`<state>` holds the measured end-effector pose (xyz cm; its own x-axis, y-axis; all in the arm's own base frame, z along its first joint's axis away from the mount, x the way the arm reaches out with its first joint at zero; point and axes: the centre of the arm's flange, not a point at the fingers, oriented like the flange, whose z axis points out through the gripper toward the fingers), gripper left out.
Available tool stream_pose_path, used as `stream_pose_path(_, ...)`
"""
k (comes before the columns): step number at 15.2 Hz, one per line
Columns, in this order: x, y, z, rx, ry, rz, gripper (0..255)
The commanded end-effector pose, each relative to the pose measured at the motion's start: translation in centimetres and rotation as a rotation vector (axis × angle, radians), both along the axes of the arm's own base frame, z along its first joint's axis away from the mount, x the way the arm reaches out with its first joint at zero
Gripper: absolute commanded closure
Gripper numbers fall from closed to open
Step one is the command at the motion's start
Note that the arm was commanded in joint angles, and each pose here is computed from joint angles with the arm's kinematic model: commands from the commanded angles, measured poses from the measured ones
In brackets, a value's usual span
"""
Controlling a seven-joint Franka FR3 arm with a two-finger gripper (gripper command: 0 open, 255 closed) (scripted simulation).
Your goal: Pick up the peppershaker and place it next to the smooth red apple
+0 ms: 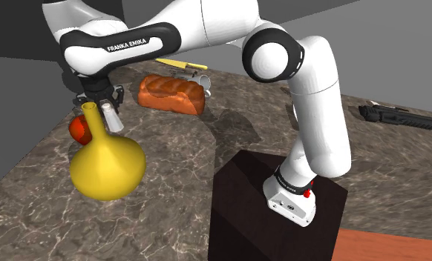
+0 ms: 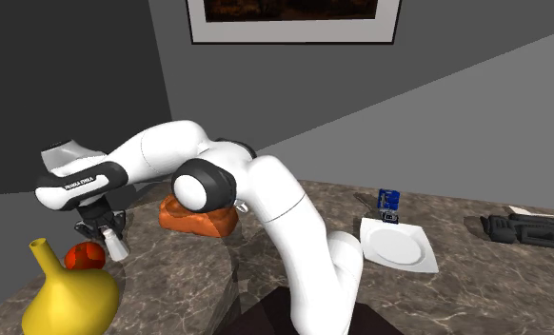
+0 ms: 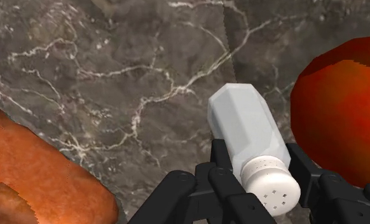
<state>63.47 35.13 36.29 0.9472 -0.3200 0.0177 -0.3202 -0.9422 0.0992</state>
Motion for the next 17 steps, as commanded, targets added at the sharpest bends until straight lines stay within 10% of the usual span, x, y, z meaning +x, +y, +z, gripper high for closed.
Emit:
stream_pose_path(1, 0.0, 0.0, -0.2, 0.000, -0.001, 0.000, 255)
stream_pose_path(6, 0.0, 0.0, -0.2, 0.000, -0.001, 0.000, 255)
stream_pose_path(7, 0.0, 0.0, -0.2, 0.000, -0.001, 0.000, 0)
stream_pose_path(17, 0.0, 0.5, 4.8, 0.000, -0.001, 0.000, 0)
